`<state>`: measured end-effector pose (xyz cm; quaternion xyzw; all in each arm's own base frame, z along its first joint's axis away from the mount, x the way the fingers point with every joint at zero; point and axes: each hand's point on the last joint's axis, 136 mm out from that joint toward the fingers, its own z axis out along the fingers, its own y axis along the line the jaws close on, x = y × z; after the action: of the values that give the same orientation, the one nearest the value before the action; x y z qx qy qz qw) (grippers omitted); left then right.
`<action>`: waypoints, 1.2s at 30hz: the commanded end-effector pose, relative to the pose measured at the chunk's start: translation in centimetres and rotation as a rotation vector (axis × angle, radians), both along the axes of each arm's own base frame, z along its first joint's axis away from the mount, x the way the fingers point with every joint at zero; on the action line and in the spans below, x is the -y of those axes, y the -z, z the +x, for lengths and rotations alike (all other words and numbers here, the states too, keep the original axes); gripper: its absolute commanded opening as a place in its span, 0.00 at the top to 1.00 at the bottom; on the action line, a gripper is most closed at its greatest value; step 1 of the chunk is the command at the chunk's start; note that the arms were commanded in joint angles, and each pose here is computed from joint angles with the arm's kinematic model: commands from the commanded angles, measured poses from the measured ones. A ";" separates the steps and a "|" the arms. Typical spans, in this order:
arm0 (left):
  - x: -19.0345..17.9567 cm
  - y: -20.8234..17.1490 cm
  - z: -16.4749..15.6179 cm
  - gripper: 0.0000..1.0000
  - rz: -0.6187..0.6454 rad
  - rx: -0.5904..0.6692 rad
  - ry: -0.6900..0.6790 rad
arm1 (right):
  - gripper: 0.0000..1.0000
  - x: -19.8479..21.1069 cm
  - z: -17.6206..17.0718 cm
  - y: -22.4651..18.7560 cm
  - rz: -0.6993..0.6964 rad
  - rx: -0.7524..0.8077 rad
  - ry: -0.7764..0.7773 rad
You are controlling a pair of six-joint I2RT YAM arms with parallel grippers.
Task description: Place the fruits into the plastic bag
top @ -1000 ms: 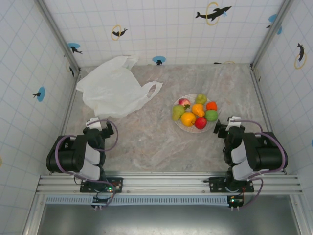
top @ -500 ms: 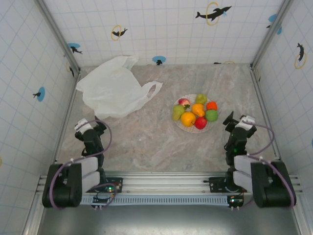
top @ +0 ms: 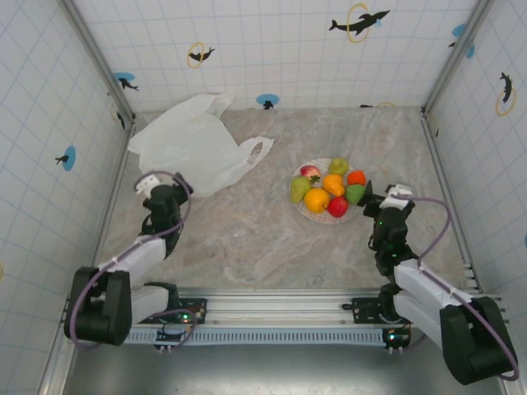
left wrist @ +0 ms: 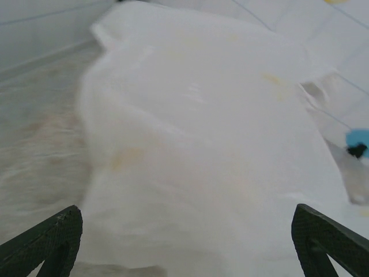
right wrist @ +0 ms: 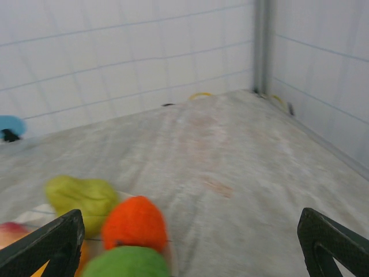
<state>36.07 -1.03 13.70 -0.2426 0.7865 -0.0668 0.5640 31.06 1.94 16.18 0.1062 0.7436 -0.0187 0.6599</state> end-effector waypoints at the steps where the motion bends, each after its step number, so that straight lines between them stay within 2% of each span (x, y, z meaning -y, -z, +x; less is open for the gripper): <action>1: 5.2 0.2 2.1 0.05 0.110 -0.092 0.172 | 0.02 -1.9 0.9 -1.8 -0.051 0.014 -0.040; 7: 15.3 3.0 6.5 0.06 0.247 -0.262 0.464 | 0.00 -4.5 1.6 -1.9 -0.082 -0.015 -0.113; 14: 21.1 6.4 11.3 0.12 0.363 -0.370 0.593 | 0.00 -4.5 1.3 -0.8 -0.080 -0.050 -0.115; 20: 21.5 7.4 13.3 0.51 0.433 -0.392 0.593 | 0.00 -4.5 1.1 0.0 -0.082 -0.075 -0.114; 24: 21.2 6.9 11.8 0.72 0.440 -0.405 0.633 | 0.01 -4.4 1.1 0.3 -0.085 -0.088 -0.113; 28: 20.1 7.0 7.6 0.94 0.394 -0.427 0.675 | 0.00 -4.6 1.3 0.5 -0.079 -0.093 -0.113; 31: 18.1 8.0 3.4 0.96 0.341 -0.473 0.661 | 0.00 -4.8 1.5 0.3 -0.077 -0.096 -0.121; 36: 14.2 9.1 -3.9 0.91 0.256 -0.543 0.596 | 0.00 -5.1 1.5 0.2 -0.046 -0.088 -0.134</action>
<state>35.37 -16.61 5.09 0.0965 0.9344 -0.0487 0.3395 31.93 6.38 14.20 0.0276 0.7894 -0.0178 0.6130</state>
